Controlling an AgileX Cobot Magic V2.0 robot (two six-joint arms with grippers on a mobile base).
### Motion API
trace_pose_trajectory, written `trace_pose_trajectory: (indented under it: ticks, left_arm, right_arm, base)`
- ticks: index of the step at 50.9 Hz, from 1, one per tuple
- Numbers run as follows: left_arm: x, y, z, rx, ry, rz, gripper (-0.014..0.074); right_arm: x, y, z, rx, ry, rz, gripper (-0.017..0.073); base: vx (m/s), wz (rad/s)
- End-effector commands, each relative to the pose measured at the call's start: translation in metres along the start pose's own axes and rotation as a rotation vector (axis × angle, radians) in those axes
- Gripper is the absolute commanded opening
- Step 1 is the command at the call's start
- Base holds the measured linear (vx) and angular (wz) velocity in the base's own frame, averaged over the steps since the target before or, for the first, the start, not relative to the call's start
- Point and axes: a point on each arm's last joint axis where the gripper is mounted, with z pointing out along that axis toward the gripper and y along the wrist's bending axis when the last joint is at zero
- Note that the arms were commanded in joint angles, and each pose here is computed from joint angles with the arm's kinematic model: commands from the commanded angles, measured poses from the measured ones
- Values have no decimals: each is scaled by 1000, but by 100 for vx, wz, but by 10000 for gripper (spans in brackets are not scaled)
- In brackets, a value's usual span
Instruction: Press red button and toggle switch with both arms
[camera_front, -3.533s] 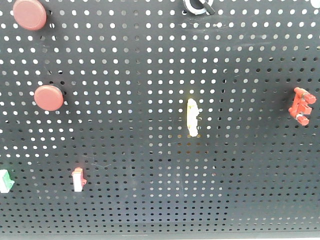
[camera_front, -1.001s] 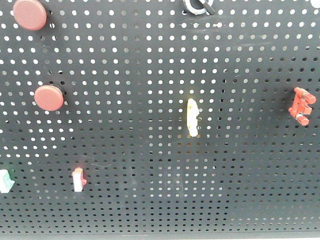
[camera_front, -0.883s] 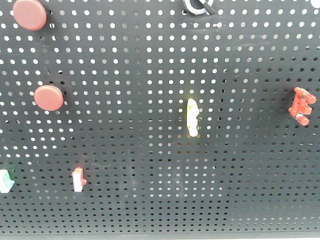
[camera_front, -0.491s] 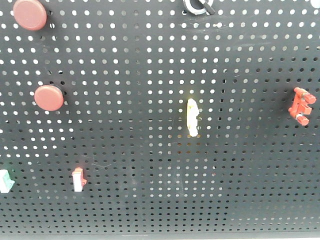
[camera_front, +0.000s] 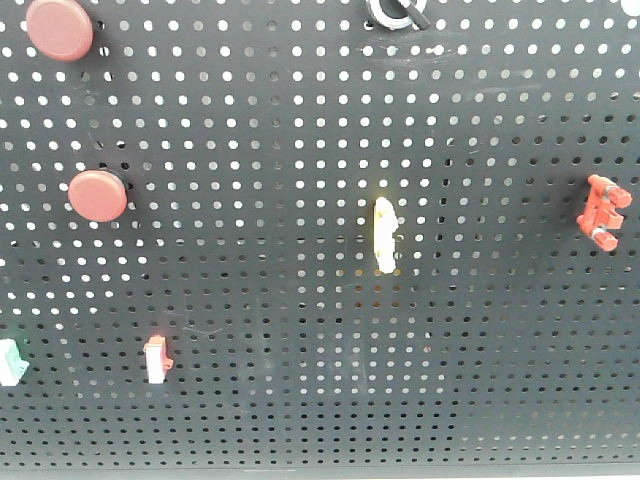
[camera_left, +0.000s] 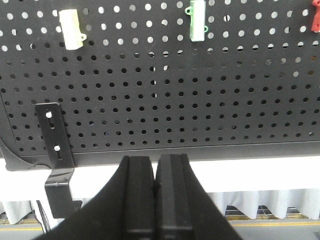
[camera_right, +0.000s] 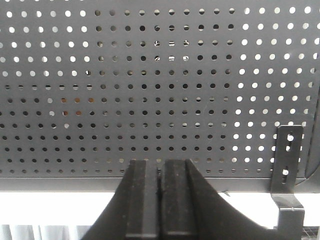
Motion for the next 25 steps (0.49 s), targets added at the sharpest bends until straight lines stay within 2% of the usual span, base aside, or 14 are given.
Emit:
trace_pose_trajectory:
  ticks: [1,25]
  left_arm:
    - [1,0,1,1,-63,-21,1]
    - [1,0,1,1,-63,-21,1]
  right_arm:
    - [-4,0,-1,1,-82,-14,0]
    - [-4,0,-1,0,-82,-8,0]
  base:
    - [0,0]
    - [0,0]
